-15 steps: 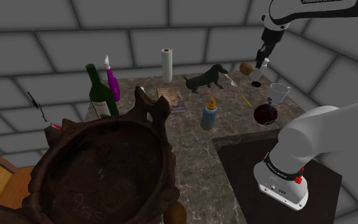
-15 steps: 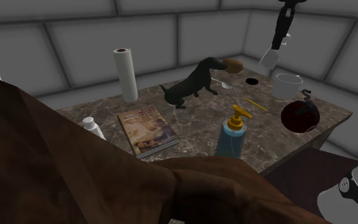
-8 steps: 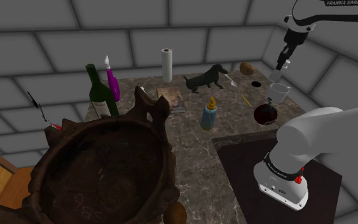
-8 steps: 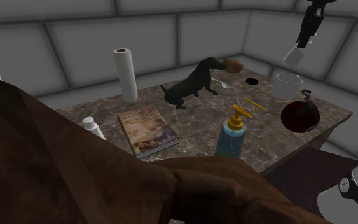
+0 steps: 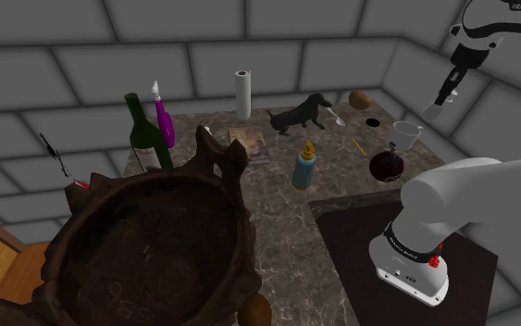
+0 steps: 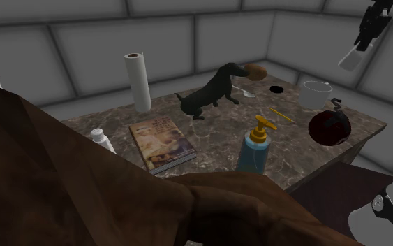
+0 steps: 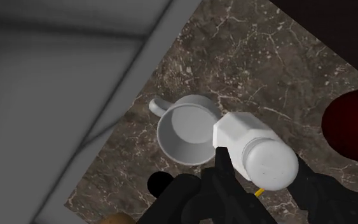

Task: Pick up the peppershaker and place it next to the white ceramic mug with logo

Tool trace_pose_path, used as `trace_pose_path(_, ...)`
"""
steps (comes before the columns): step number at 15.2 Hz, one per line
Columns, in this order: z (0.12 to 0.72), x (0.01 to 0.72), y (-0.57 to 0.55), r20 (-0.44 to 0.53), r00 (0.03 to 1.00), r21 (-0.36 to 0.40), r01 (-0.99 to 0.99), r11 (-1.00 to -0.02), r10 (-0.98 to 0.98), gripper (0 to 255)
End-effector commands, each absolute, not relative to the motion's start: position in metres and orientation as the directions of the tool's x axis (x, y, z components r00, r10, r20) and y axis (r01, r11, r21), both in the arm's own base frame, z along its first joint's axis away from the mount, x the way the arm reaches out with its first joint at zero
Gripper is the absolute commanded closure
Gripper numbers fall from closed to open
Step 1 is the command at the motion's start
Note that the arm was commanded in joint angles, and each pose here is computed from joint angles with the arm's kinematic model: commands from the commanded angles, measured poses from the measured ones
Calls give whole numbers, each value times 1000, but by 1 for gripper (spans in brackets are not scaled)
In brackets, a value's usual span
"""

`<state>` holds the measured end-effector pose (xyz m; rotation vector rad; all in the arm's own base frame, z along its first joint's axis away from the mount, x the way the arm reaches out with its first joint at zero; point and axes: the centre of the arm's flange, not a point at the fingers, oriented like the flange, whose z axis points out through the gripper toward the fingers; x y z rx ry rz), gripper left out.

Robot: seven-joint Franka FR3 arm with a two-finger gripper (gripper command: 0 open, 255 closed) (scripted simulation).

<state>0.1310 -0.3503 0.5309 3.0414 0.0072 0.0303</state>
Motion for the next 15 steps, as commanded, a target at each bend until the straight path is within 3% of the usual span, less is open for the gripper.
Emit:
trace_pose_path(1,531,106,-365,20,1000,100,5,-995,7,255)
trace_pose_path(15,457,106,-365,20,1000,100,5,-995,7,255)
